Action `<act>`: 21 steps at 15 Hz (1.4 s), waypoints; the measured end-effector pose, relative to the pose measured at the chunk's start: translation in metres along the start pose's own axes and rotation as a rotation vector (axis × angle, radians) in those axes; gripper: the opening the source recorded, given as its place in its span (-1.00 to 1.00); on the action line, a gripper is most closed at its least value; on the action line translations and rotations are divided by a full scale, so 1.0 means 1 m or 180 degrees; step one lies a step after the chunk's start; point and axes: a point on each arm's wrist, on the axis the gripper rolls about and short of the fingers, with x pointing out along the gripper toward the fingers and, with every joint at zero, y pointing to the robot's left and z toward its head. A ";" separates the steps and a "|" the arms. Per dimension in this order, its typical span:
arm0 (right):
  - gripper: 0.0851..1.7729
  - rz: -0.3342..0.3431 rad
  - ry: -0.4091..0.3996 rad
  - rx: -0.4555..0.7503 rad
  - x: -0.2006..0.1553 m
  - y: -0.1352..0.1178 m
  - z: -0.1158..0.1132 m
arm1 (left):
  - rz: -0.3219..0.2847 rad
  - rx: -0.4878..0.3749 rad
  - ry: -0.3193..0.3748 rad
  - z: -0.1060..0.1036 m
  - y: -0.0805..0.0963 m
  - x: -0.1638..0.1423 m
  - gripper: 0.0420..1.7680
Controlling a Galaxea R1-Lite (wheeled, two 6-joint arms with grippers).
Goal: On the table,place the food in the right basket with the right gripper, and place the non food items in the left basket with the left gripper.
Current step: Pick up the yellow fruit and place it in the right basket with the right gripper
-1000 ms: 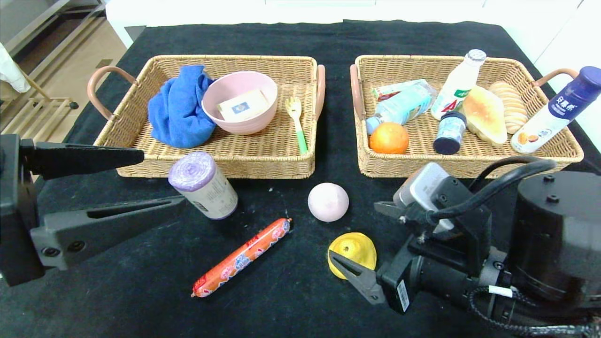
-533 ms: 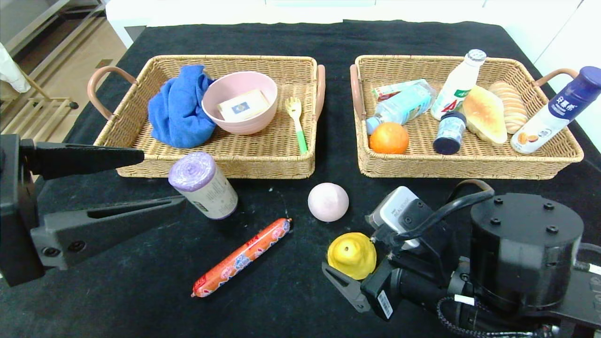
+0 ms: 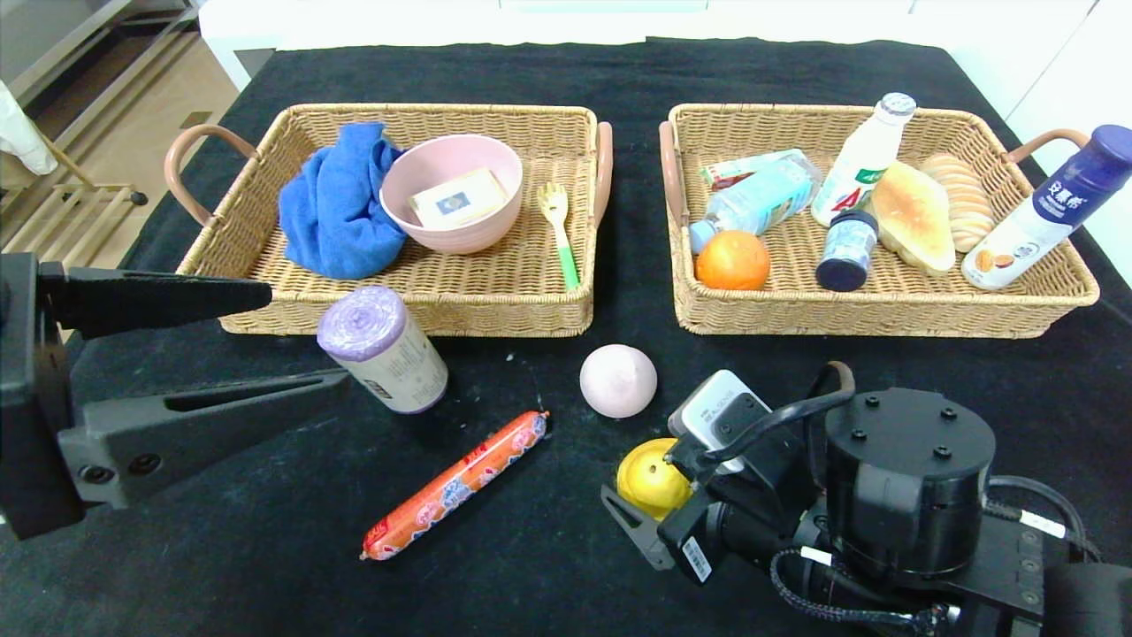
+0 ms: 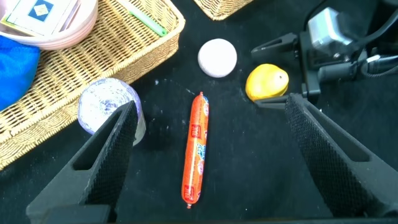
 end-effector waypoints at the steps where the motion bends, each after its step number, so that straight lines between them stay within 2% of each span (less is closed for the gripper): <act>1: 0.92 0.0002 0.0020 -0.0004 0.001 0.000 -0.002 | -0.0001 0.0000 0.0000 0.000 0.000 0.000 0.94; 9: 0.93 0.0011 0.0089 -0.0015 0.006 0.002 -0.008 | -0.0002 0.0001 -0.0002 0.000 0.000 0.000 0.94; 11: 0.52 0.0015 0.0086 -0.0011 0.006 0.002 -0.007 | -0.0002 0.0002 -0.0002 0.000 0.000 -0.001 0.94; 12: 0.41 0.0014 0.0080 -0.0007 0.005 0.002 -0.007 | -0.0002 0.0002 -0.0003 0.000 0.000 -0.001 0.94; 21: 0.35 0.0007 0.0074 0.0008 0.005 0.001 -0.006 | -0.0001 0.0001 -0.0004 0.000 0.000 -0.001 0.94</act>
